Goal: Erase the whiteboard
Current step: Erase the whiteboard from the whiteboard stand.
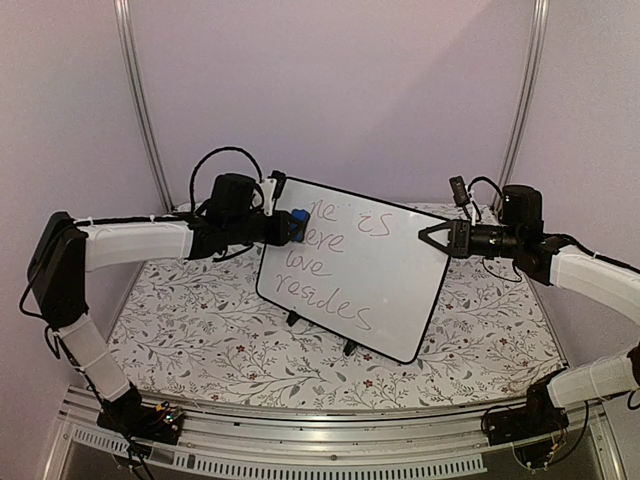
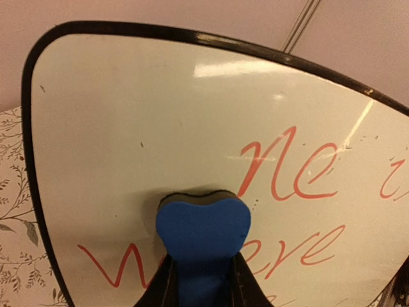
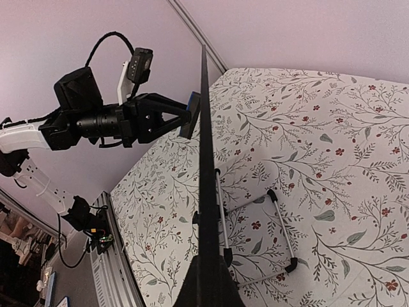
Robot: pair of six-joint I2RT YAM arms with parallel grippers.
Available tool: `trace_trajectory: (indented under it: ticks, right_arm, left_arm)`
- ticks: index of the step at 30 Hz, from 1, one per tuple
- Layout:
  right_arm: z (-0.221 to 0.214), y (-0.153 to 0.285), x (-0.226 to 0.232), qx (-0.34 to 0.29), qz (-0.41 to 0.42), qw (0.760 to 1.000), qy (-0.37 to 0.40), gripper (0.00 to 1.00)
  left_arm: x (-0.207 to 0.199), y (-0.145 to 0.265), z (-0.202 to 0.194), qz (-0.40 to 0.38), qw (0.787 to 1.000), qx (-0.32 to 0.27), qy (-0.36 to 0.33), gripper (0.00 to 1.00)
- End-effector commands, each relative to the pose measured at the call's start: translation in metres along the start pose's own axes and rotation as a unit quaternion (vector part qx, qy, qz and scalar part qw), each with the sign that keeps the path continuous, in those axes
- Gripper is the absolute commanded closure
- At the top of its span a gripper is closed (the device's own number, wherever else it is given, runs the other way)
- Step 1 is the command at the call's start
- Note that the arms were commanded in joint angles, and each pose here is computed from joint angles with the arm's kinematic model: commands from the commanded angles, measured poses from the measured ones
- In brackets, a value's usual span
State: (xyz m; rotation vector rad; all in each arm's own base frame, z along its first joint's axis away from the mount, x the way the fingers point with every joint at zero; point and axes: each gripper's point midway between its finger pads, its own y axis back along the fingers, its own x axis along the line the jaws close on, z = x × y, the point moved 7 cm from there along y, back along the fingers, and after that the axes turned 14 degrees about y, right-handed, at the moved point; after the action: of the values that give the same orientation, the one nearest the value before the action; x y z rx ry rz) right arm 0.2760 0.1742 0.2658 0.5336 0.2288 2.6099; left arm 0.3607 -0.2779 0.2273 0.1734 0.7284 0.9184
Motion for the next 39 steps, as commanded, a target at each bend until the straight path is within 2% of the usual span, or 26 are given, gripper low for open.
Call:
trace_trajectory:
  ticks: [1, 24, 39]
  right_arm:
    - [-0.012, -0.007, 0.016, 0.029, 0.06, 0.997, 0.036, 1.0]
    - [-0.013, -0.007, 0.017, 0.03, 0.061, 0.997, 0.035, 1.0]
    - [-0.014, -0.008, 0.016, 0.031, 0.062, 0.997, 0.035, 1.0]
  left_arm:
    - [0.001, 0.003, -0.015, 0.001, 1.0, 0.018, 0.009, 1.0]
    - [-0.022, -0.008, 0.026, -0.014, 1.0, -0.013, -0.014, 1.0]
    - [-0.005, 0.003, -0.013, -0.006, 1.0, 0.014, 0.013, 1.0]
